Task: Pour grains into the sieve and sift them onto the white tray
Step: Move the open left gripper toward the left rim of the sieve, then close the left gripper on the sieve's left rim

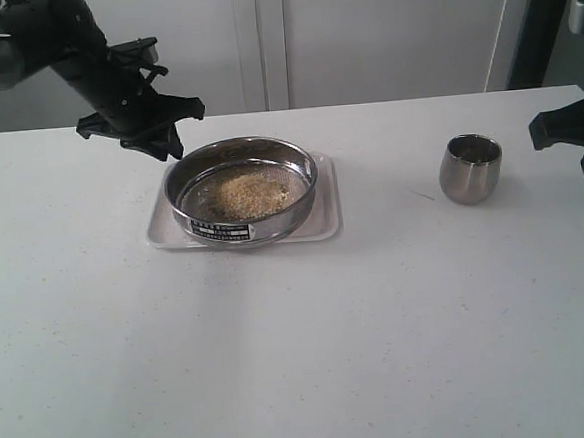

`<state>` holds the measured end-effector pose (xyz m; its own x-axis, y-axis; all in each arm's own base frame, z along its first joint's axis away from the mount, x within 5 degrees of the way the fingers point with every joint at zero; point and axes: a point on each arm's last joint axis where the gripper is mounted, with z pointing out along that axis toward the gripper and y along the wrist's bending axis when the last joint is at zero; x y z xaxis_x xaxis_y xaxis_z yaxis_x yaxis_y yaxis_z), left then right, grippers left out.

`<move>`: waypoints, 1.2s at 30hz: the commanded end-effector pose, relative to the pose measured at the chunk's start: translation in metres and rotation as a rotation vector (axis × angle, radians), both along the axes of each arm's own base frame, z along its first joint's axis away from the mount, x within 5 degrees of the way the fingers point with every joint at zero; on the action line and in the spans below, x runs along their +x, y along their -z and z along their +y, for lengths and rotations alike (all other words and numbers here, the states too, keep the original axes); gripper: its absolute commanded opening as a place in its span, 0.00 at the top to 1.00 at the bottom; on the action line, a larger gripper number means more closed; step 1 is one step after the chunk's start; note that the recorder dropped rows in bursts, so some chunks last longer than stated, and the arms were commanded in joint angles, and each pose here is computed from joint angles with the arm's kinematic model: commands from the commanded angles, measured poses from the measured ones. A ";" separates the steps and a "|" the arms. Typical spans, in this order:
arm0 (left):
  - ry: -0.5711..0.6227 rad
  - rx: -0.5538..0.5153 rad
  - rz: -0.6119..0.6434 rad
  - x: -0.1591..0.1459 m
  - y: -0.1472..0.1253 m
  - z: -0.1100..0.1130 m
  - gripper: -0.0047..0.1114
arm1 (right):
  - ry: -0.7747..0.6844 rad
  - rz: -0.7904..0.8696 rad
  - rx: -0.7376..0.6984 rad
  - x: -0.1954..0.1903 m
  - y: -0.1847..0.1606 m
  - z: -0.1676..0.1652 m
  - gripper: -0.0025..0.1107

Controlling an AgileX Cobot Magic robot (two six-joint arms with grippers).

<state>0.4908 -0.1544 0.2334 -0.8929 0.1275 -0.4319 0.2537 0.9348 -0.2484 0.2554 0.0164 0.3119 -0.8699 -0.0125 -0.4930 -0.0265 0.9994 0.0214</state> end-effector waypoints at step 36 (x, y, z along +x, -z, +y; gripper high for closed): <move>0.014 0.051 0.147 0.005 0.062 -0.002 0.61 | 0.003 -0.005 -0.004 -0.002 -0.001 -0.001 0.98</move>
